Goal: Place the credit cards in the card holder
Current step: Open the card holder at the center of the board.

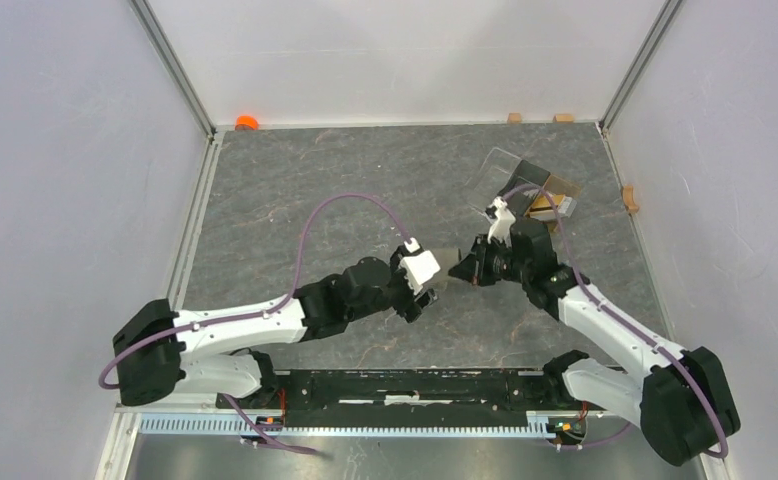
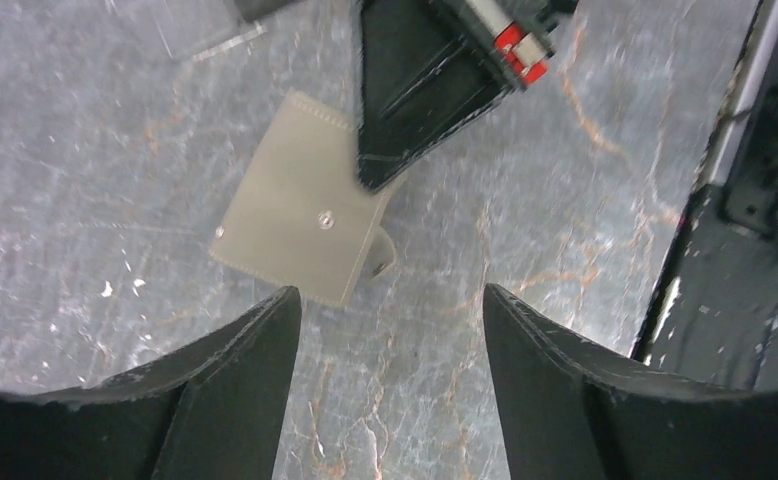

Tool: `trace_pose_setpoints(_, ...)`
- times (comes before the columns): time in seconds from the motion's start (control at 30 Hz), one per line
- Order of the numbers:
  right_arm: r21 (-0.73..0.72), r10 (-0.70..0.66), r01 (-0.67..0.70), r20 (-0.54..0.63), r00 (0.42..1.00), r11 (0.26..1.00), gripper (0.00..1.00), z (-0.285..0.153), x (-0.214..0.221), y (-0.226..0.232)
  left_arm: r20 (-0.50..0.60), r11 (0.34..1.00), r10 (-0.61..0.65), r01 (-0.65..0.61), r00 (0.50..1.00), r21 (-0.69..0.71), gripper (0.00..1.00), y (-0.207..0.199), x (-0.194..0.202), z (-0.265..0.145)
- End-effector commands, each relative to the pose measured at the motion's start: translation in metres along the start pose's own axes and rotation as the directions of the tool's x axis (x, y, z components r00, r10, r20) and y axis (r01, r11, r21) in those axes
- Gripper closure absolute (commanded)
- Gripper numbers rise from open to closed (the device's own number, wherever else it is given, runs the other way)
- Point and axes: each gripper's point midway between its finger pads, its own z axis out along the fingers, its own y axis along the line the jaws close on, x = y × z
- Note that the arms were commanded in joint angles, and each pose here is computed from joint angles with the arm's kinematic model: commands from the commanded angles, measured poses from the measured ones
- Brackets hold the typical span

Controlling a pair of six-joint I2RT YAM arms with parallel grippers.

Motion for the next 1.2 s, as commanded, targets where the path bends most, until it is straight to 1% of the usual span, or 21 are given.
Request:
trace_pose_setpoints(0.0, -0.011, -0.065, 0.064, -0.202, 0.977, 0.998, 1.0, -0.019, 0.008, 0.017, -0.023, 0.999, -0.02, 0.021, 1.0, 0.027, 0.24, -0.003, -0.021, -0.011)
trace_pose_setpoints(0.07, -0.028, -0.054, 0.049, -0.224, 0.973, 0.998, 1.0, -0.023, 0.004, 0.027, -0.024, 0.999, 0.001, 0.0, 1.0, 0.047, 0.22, -0.008, -0.023, -0.01)
trace_pose_setpoints(0.17, -0.043, -0.036, 0.026, -0.247, 0.968, 0.999, 1.0, -0.029, -0.002, 0.038, -0.019, 0.998, 0.045, -0.045, 0.999, 0.036, 0.18, -0.01, -0.021, -0.008)
trace_pose_setpoints(0.37, -0.046, 0.008, -0.021, -0.276, 0.961, 0.999, 1.0, -0.041, -0.005, 0.053, -0.003, 0.994, 0.11, -0.11, 0.994, -0.012, 0.1, -0.01, -0.019, -0.003)
trace_pose_setpoints(0.57, -0.073, 0.082, -0.107, -0.288, 0.954, 0.992, 1.0, -0.046, -0.002, 0.065, 0.064, 0.993, 0.12, -0.12, 0.991, -0.003, 0.03, -0.026, -0.026, 0.009)
trace_pose_setpoints(0.7, -0.083, 0.103, -0.131, -0.282, 0.954, 0.988, 1.0, -0.048, -0.005, 0.07, 0.073, 0.989, 0.142, -0.139, 0.987, -0.045, 0.01, -0.028, -0.023, 0.02)
trace_pose_setpoints(0.8, -0.106, 0.126, -0.162, -0.29, 0.949, 0.981, 1.0, -0.049, -0.005, 0.076, 0.058, 0.978, 0.181, -0.174, 0.982, -0.116, 0.01, -0.025, -0.018, 0.028)
trace_pose_setpoints(0.87, -0.105, 0.128, -0.165, -0.289, 0.949, 0.981, 1.0, -0.049, -0.006, 0.077, 0.029, 0.96, 0.207, -0.197, 0.978, -0.197, 0.06, -0.016, -0.013, 0.031)
trace_pose_setpoints(0.93, -0.101, 0.129, -0.165, -0.291, 0.948, 0.981, 1.0, -0.05, -0.006, 0.077, 0.001, 0.935, 0.232, -0.223, 0.973, -0.275, 0.15, -0.007, -0.011, 0.032)
trace_pose_setpoints(0.97, -0.103, 0.131, -0.167, -0.291, 0.948, 0.981, 1.0, -0.05, -0.006, 0.077, -0.009, 0.923, 0.245, -0.236, 0.97, -0.305, 0.22, -0.003, -0.01, 0.032)
trace_pose_setpoints(1.03, -0.108, 0.138, -0.176, -0.29, 0.947, 0.978, 1.0, -0.05, -0.006, 0.079, -0.02, 0.909, 0.262, -0.253, 0.965, -0.331, 0.38, -0.002, -0.007, 0.034)
trace_pose_setpoints(1.1, -0.105, 0.141, -0.177, -0.287, 0.947, 0.978, 1.0, -0.049, -0.006, 0.078, -0.03, 0.9, 0.27, -0.263, 0.962, -0.347, 0.56, -0.001, -0.006, 0.035)
trace_pose_setpoints(1.17, -0.088, 0.139, -0.17, -0.28, 0.95, 0.982, 0.97, -0.047, -0.006, 0.073, -0.037, 0.894, 0.269, -0.264, 0.962, -0.361, 0.75, 0.0, -0.006, 0.036)
